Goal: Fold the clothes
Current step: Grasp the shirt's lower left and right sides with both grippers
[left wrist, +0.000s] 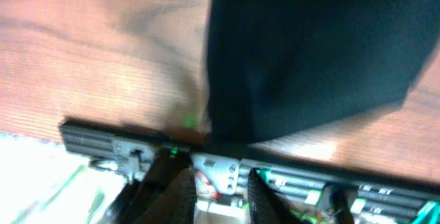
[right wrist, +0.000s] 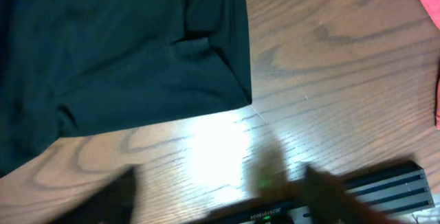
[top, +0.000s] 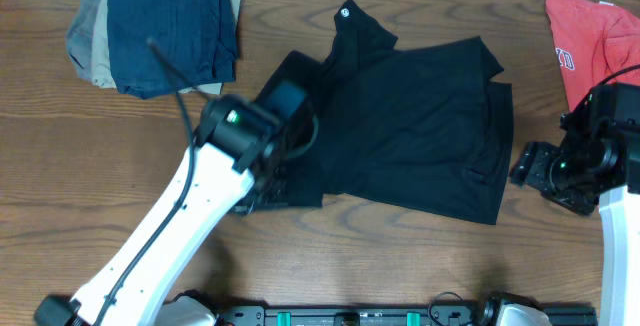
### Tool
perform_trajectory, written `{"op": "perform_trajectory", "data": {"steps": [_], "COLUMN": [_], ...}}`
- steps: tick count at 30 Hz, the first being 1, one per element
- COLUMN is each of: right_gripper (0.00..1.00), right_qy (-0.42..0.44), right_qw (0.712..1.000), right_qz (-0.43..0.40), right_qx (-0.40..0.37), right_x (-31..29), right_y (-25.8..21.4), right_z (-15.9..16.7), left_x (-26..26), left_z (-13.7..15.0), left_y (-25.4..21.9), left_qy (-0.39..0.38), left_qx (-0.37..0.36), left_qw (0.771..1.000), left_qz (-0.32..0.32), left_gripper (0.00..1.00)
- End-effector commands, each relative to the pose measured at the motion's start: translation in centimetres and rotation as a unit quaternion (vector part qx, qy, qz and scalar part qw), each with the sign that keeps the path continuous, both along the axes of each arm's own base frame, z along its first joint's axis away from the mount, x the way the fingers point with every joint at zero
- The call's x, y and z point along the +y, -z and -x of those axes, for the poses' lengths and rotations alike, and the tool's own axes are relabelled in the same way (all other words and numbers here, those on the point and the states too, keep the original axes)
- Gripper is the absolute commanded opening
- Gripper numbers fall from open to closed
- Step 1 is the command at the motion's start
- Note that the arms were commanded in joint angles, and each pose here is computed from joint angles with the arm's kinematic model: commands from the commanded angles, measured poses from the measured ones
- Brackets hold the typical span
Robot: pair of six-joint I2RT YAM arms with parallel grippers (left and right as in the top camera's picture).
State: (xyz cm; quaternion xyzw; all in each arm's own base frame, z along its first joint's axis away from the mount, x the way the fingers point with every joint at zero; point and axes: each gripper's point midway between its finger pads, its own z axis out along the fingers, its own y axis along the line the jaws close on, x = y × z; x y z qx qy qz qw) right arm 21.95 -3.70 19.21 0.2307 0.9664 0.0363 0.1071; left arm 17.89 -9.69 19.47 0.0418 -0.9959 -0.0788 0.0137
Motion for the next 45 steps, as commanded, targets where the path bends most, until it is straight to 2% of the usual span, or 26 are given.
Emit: {"op": "perform_trajectory", "data": {"steps": [1, 3, 4, 5, 9, 13, 14, 17, 24, 32, 36, 42, 45], "right_gripper": [0.90, 0.90, 0.90, 0.90, 0.92, 0.92, 0.99, 0.99, 0.99, 0.99, 0.98, 0.97, 0.97], "right_qy": [0.000, -0.003, -0.005, -0.007, -0.014, -0.014, -0.010, -0.001, 0.041, 0.028, -0.005, -0.075, -0.089], "right_qw": [1.000, 1.000, 1.000, 0.999, 0.998, 0.998, 0.998, 0.997, 0.995, 0.996, 0.996, 0.986, 0.985], "right_qz": [-0.005, -0.020, -0.028, -0.036, -0.058, -0.057, -0.057, -0.056, -0.043, -0.044, -0.062, -0.140, -0.144], "right_qx": [0.002, -0.004, -0.007, -0.011, -0.027, -0.037, -0.040, -0.053, -0.083, -0.075, -0.063, -0.054, -0.040], "right_x": [0.1, 0.6, 0.9, 1.1, 1.8, 1.7, 1.6, 1.4, 0.4, 0.6, 1.3, 4.0, 4.0], "right_y": [1.0, 1.7, 2.1, 2.4, 4.4, 6.0, 6.2, 6.9, 7.4, 9.6, 10.6, 12.8, 14.2], "right_z": [-0.1, -0.5, -0.7, -0.9, -1.9, -2.6, -2.9, -3.7, -5.2, -5.1, -5.5, -6.8, -7.1], "left_x": [1.9, 1.9, 1.7, 1.4, -0.6, -1.2, -1.4, -1.8, -2.4, -1.4, 0.5, 3.3, 4.1], "left_z": [2.3, 1.7, 1.2, 0.7, -2.1, -4.1, -4.4, -5.1, -6.0, -8.5, -9.4, -9.6, -9.7], "left_y": [0.7, 1.4, 1.7, 1.9, 2.5, 2.5, 2.5, 2.7, 5.2, 10.3, 12.7, 14.6, 15.1], "left_qy": [-0.017, -0.015, -0.015, -0.015, -0.017, -0.017, -0.017, -0.018, -0.017, -0.024, -0.058, -0.117, -0.136], "left_qx": [0.028, 0.015, 0.007, -0.003, -0.054, -0.093, -0.099, -0.110, -0.087, -0.067, -0.034, 0.009, 0.015], "left_qw": [0.999, 0.999, 0.999, 0.999, 0.998, 0.995, 0.995, 0.993, 0.996, 0.996, 0.995, 0.990, 0.988], "left_qz": [-0.034, -0.037, -0.034, -0.028, 0.007, 0.016, 0.017, 0.024, 0.007, -0.059, -0.079, -0.080, -0.071], "left_gripper": [0.52, 0.70, 0.83, 0.88, 0.90, 0.90, 0.90, 0.88, 0.61, 0.60, 0.54, 0.53, 0.54]}}
